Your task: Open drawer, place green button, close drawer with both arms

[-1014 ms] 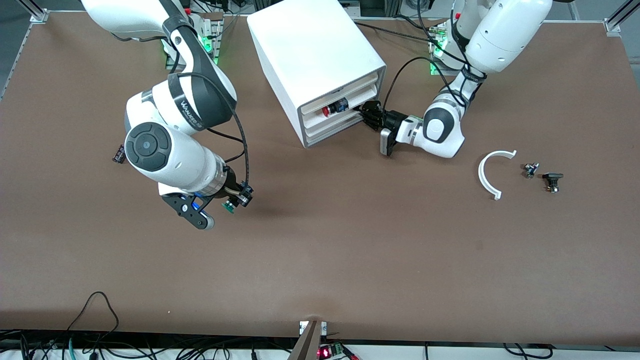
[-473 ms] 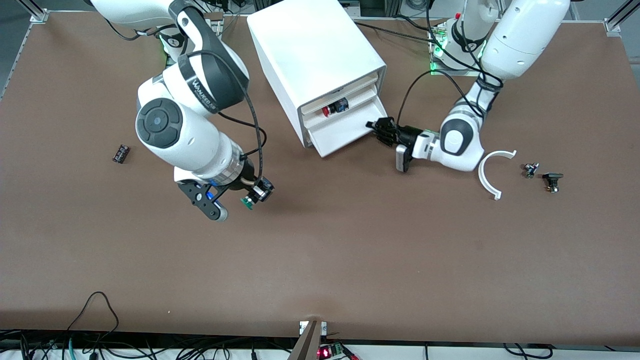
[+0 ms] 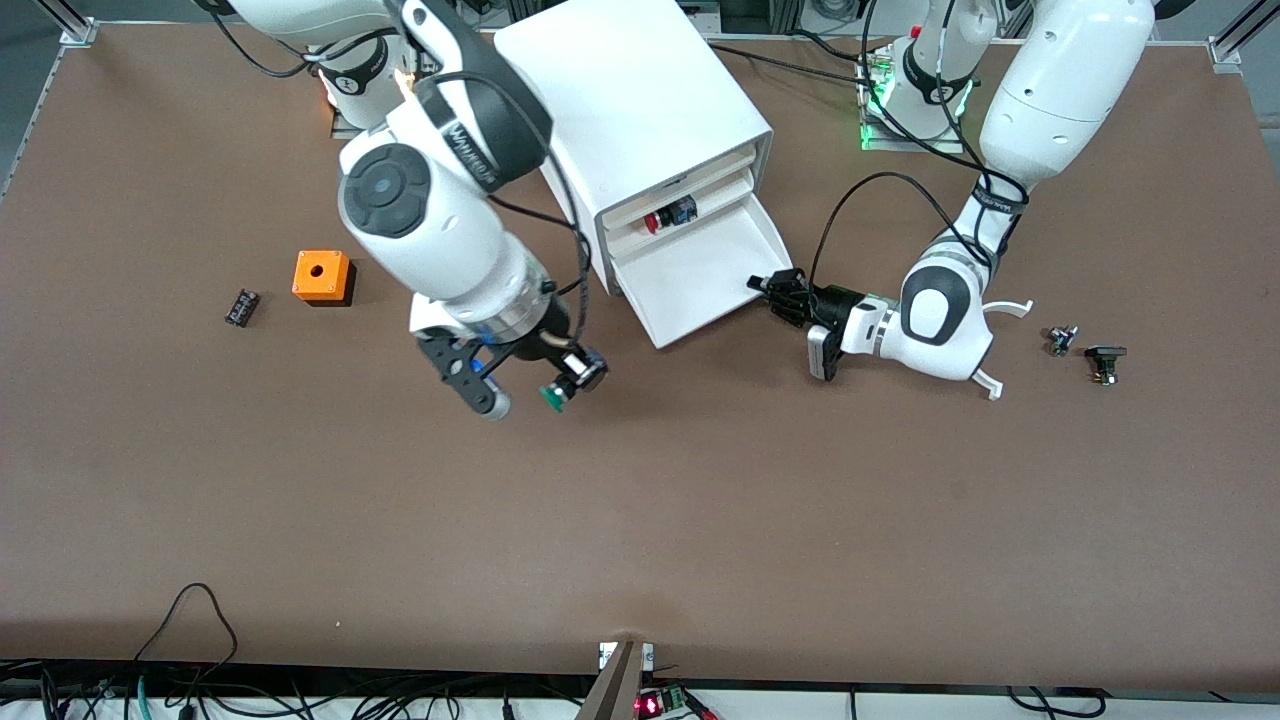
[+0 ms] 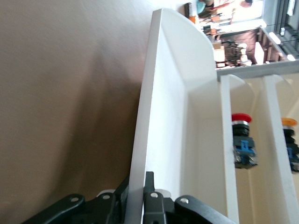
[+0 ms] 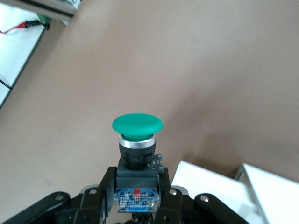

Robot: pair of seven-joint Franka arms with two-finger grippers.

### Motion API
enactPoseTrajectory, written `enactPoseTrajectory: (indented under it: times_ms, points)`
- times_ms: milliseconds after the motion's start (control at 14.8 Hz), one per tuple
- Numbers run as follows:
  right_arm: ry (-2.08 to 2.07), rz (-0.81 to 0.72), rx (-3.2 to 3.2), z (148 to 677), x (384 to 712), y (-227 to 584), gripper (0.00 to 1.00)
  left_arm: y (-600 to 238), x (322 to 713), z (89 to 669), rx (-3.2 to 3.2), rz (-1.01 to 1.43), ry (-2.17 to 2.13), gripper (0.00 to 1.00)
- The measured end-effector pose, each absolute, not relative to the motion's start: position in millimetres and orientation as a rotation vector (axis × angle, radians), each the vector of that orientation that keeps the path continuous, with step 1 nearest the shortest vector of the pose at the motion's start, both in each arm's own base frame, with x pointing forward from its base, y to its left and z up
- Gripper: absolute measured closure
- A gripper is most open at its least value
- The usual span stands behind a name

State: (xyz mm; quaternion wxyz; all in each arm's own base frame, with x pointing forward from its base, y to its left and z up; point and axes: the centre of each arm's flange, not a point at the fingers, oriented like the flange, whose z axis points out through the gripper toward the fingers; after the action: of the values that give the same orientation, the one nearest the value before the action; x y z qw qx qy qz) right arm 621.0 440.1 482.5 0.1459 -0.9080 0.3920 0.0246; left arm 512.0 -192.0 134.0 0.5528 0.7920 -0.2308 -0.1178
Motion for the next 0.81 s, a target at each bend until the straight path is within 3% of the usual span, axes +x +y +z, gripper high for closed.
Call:
enactPoseTrajectory:
  times_ms: [135,270,541,608,811]
  points:
    - [1.218,0.106,-2.581,472,605,467,0.59,-188,521,133,1.906,-0.260,-0.554,0.75]
    - [1.296,0.143,-2.560,457,589,492,0.59,-184,525,134,1.918,-0.254,-0.567,0.70]
    - [1.497,0.214,-2.490,420,557,539,0.59,-166,542,144,1.937,-0.226,-0.590,0.38]
    - [1.539,0.228,-2.476,411,549,549,0.59,-160,548,151,1.927,-0.232,-0.610,0.26]
    - [1.637,0.259,-2.434,383,527,576,0.59,-137,573,189,1.935,-0.346,-0.632,0.00]
